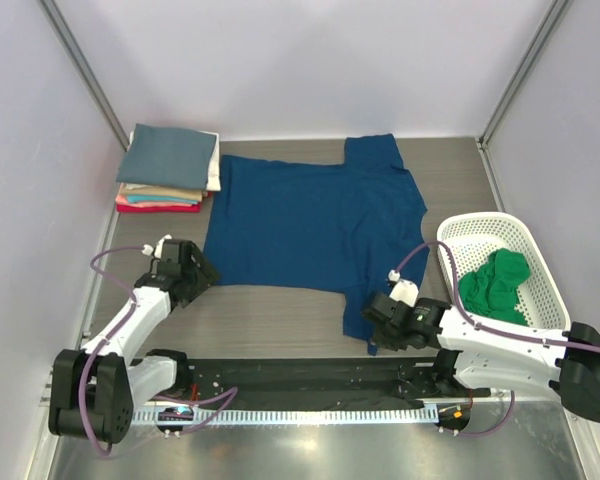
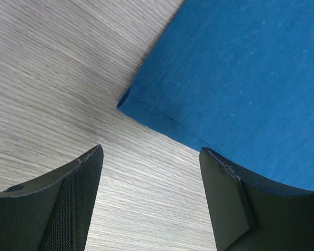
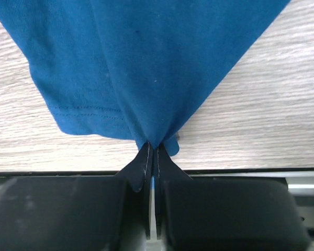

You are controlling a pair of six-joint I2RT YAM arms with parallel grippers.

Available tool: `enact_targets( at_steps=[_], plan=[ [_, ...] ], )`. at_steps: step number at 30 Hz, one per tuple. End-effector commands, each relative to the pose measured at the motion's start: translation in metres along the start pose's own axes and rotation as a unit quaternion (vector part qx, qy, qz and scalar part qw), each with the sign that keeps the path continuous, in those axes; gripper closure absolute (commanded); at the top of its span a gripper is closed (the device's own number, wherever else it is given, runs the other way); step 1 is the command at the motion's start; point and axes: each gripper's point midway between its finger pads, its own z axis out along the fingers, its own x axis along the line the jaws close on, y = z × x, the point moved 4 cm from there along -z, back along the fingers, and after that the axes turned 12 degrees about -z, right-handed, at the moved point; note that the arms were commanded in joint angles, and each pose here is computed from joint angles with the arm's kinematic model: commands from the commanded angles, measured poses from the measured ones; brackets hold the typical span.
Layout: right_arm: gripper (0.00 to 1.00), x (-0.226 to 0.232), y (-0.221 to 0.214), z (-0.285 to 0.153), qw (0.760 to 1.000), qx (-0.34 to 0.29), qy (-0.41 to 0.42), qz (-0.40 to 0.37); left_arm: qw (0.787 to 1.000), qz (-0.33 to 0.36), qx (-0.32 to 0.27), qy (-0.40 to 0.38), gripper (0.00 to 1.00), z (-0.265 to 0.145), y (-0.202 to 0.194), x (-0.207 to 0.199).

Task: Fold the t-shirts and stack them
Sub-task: Fold the tshirt

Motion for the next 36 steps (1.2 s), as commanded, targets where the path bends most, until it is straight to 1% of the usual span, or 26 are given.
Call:
enact_targets(
  at_steps=[1, 5, 10, 15, 17, 18, 19, 20, 22, 23, 24, 25, 27, 30, 34, 36],
  plan=[
    [0.99, 0.004, 0.008, 0.001, 1.0, -0.023, 0.002, 0.005, 1.0, -0.008, -0.02, -0.01, 0.25, 0.006, 0.008, -0.006],
    [0.99, 0.003, 0.014, -0.007, 0.999, -0.041, 0.004, 0.01, 1.0, -0.012, -0.023, -0.009, 0.25, 0.009, 0.011, -0.006],
    [0.99, 0.003, 0.023, -0.015, 0.998, -0.061, 0.003, 0.006, 1.0, -0.014, -0.01, 0.004, 0.25, 0.021, 0.013, -0.01],
    [0.99, 0.0, 0.026, -0.021, 0.997, -0.072, 0.003, 0.013, 1.0, -0.018, -0.001, 0.015, 0.28, 0.033, 0.017, -0.017],
    [0.99, -0.007, 0.03, -0.027, 0.996, -0.091, 0.0, 0.024, 1.0, -0.018, 0.012, 0.02, 0.42, 0.04, 0.016, -0.018],
    [0.99, -0.009, 0.033, -0.031, 0.994, -0.101, -0.003, 0.036, 1.0, -0.016, 0.016, 0.015, 0.57, 0.041, 0.017, -0.022],
    [0.99, -0.01, 0.036, -0.036, 0.993, -0.111, 0.0, 0.046, 1.0, -0.014, 0.024, 0.011, 0.91, 0.042, 0.016, -0.025],
    [0.99, -0.019, 0.041, -0.044, 0.99, -0.131, -0.004, 0.059, 1.0, -0.013, 0.026, 0.01, 0.99, 0.042, 0.015, -0.026],
    [0.99, -0.021, 0.05, -0.06, 0.983, -0.157, 0.007, 0.093, 1.0, -0.014, 0.023, 0.007, 1.0, 0.037, 0.016, -0.025],
    [0.99, -0.032, 0.053, -0.066, 0.98, -0.172, -0.014, 0.099, 1.0, -0.018, 0.006, -0.005, 1.0, 0.029, 0.022, -0.028],
    [0.99, -0.033, 0.059, -0.079, 0.975, -0.188, 0.001, 0.115, 1.0, -0.023, -0.002, -0.004, 1.0, 0.026, 0.023, -0.025],
    [0.99, -0.037, 0.063, -0.085, 0.972, -0.198, -0.001, 0.129, 1.0, -0.027, -0.008, 0.003, 1.0, 0.021, 0.025, -0.02],
    [0.99, -0.048, 0.067, -0.099, 0.967, -0.216, -0.007, 0.139, 0.999, -0.034, -0.039, -0.005, 1.0, 0.008, 0.035, -0.021],
    [0.99, -0.055, 0.069, -0.107, 0.964, -0.226, -0.016, 0.143, 0.998, -0.034, -0.055, -0.006, 1.0, -0.006, 0.044, -0.02],
    [0.99, -0.05, 0.069, -0.104, 0.967, -0.219, -0.015, 0.129, 0.999, -0.029, -0.036, -0.018, 1.0, -0.015, 0.039, -0.023],
    [0.99, -0.042, 0.074, -0.107, 0.966, -0.226, 0.001, 0.123, 0.999, -0.029, -0.027, -0.035, 1.0, -0.022, 0.037, -0.027]
  ],
)
